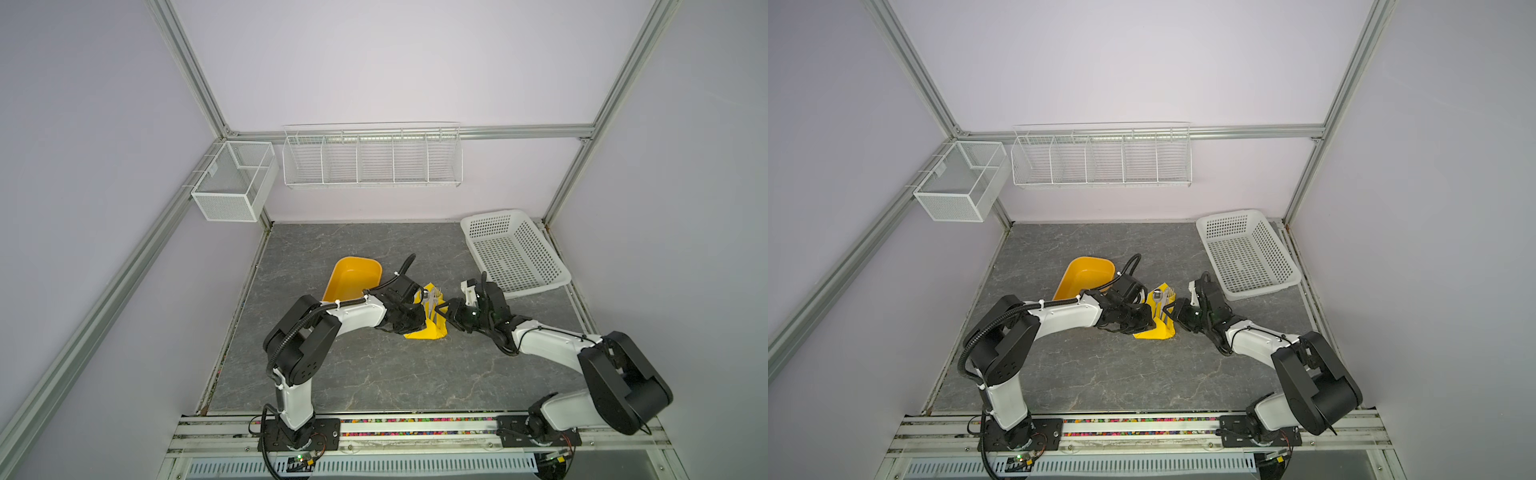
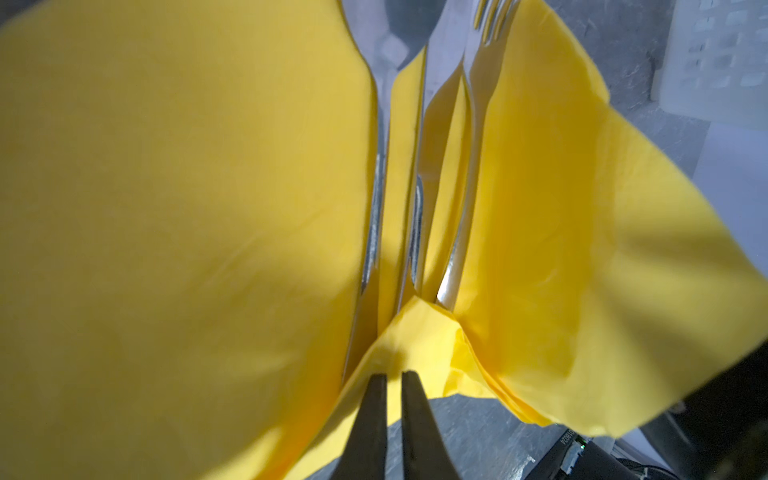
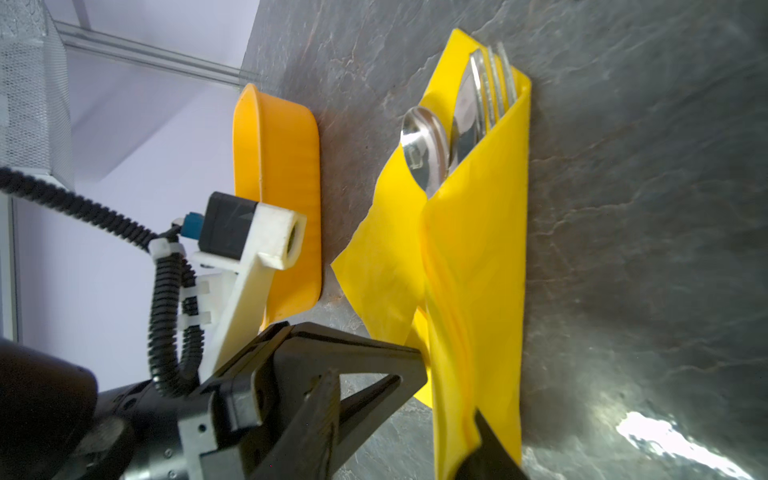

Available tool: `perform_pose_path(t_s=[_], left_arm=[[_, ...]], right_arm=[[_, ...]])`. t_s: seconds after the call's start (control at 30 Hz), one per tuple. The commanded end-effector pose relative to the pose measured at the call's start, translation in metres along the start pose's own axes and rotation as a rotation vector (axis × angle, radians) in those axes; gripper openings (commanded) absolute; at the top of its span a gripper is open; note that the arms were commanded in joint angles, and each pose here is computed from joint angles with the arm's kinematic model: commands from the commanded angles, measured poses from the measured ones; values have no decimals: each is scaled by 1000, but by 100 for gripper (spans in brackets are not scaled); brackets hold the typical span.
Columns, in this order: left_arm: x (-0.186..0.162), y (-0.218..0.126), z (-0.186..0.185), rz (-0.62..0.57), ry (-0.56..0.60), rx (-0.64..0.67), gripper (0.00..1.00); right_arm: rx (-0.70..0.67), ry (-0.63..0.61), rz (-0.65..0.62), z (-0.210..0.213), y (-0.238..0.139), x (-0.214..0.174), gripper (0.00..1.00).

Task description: Place the utensils on the paper napkin and roll it up

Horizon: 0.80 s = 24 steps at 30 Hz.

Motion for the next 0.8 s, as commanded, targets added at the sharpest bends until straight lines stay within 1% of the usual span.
perform_pose_path(t_s=[0.0, 0.2, 0.3, 0.4, 0.5, 0.63, 0.77], left_arm=[[4, -5, -5, -21, -6, -24, 11], [6, -11, -4, -41, -22, -30, 11], [8, -19, -5, -61, -38, -60, 12], [11, -28, -4, -77, -55, -81, 13], [14, -39, -2, -100, -77, -108, 14], [22, -52, 6, -129, -123, -138, 22], [32, -61, 3, -132, -134, -183, 38]], right_arm=[[24, -37, 36, 8, 5, -2, 44], [55, -49, 65, 11, 16, -6, 49], [86, -66, 73, 15, 19, -7, 51], [108, -81, 82, 18, 21, -9, 57], [100, -87, 89, 17, 21, -12, 62], [106, -95, 105, 16, 23, -15, 66], [118, -103, 114, 17, 25, -17, 72]])
Point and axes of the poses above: each gripper's point midway between its finger pads, its own y axis out along the fingers, its own z axis along the line the jaws close on, x = y × z, the point moved 8 cm from there along -y, back along the fingers, and after that the axes turned 14 degrees about -y, right-handed, at the moved point
